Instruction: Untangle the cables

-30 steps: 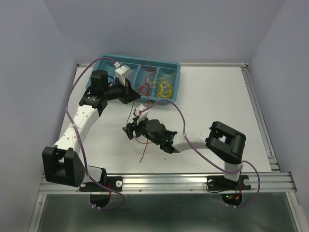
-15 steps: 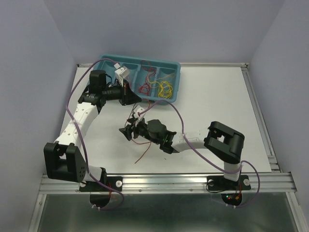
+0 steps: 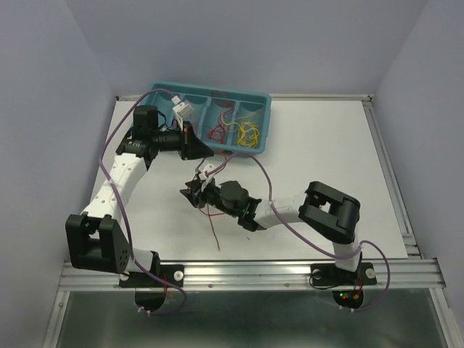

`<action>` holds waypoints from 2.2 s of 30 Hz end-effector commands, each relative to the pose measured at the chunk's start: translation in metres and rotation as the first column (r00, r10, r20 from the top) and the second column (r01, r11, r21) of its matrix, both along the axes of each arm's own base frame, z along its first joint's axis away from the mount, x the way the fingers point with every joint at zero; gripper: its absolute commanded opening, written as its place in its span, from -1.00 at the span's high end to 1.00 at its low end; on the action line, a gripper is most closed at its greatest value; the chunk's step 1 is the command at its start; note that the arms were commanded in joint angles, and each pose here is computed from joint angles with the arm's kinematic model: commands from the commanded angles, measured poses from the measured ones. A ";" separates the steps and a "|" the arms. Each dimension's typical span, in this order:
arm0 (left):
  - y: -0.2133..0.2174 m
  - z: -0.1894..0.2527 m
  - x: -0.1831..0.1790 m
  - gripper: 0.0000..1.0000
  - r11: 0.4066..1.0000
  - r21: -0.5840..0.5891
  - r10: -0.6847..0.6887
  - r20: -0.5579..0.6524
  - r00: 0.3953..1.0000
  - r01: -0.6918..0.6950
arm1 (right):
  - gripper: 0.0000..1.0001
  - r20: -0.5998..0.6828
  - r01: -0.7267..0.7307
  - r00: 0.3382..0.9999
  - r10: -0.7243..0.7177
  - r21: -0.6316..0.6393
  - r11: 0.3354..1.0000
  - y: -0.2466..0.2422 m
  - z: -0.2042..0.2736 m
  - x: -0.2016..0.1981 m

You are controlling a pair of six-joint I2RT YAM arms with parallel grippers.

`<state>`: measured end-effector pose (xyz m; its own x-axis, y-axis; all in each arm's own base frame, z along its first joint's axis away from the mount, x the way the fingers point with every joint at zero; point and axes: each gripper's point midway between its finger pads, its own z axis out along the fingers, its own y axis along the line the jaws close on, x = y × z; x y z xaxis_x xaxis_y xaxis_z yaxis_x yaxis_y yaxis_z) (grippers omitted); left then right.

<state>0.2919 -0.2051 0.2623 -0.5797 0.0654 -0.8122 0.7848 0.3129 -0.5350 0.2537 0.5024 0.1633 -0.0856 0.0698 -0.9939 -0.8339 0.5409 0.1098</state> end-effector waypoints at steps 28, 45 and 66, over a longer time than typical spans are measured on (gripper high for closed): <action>0.062 0.007 0.257 1.00 0.865 0.056 0.491 0.104 0.865 -0.498 | 0.99 0.076 -0.154 0.988 0.138 0.293 0.944 -0.055 0.214 0.112; 0.084 0.143 0.243 1.00 0.879 -0.217 0.470 0.243 0.849 -0.424 | 0.99 0.316 -0.350 0.921 0.227 0.416 0.839 -0.044 0.320 0.163; 0.098 0.213 0.256 1.00 0.853 -0.355 0.499 0.340 0.797 -0.383 | 0.99 0.334 -0.342 0.926 0.174 0.552 0.761 -0.095 0.320 0.231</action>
